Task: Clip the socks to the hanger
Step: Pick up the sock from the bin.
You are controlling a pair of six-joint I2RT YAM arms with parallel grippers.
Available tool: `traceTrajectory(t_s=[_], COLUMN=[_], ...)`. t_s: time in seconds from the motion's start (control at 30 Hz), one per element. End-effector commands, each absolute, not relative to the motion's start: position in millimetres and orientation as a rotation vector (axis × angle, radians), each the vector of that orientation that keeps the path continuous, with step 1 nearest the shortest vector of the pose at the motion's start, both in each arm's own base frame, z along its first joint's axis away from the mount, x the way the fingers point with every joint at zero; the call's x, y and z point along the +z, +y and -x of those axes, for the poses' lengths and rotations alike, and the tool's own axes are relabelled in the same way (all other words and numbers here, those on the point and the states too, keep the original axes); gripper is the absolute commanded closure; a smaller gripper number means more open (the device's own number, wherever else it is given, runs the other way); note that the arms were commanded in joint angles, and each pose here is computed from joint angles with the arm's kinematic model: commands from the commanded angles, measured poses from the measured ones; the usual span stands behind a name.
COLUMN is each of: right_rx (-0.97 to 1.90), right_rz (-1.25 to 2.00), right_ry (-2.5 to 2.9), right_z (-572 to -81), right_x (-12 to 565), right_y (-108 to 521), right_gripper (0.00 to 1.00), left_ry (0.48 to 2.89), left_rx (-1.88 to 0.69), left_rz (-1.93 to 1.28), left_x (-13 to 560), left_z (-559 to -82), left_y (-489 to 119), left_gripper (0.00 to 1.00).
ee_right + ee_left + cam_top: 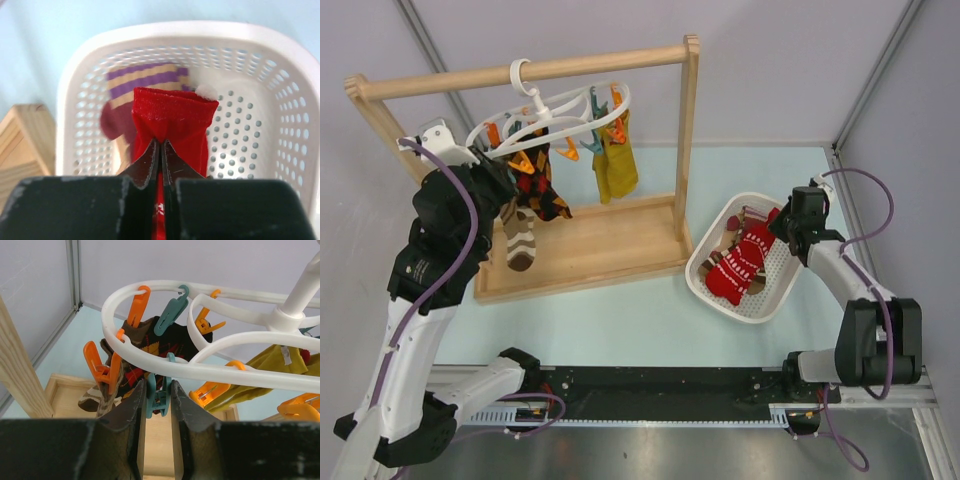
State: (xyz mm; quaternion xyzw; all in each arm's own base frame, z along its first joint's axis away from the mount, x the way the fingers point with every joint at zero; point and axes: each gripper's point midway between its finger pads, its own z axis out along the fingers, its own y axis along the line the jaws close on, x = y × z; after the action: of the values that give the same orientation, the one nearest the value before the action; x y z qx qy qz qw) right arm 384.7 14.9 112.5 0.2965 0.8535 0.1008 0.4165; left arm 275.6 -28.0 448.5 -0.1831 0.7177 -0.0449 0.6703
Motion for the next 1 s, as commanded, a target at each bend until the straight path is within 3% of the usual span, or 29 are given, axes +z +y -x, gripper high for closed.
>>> traceTrajectory(t_s=[0.0, 0.53, 0.97], right_rx=[0.206, 0.190, 0.594], right_rz=[-0.572, 0.045, 0.636], right_ry=[2.061, 1.791, 1.258], right_z=[-381, -315, -239], right_x=[163, 279, 383], right_y=[25, 111, 260], right_gripper=[0.97, 1.00, 1.00], left_ry=[1.652, 1.661, 1.634], left_rx=[-0.041, -0.068, -0.209], left_rz=[0.395, 0.363, 0.249], left_x=[441, 443, 466], left_z=[-263, -253, -245], left_y=[-18, -19, -41], left_gripper=[0.79, 0.79, 0.79])
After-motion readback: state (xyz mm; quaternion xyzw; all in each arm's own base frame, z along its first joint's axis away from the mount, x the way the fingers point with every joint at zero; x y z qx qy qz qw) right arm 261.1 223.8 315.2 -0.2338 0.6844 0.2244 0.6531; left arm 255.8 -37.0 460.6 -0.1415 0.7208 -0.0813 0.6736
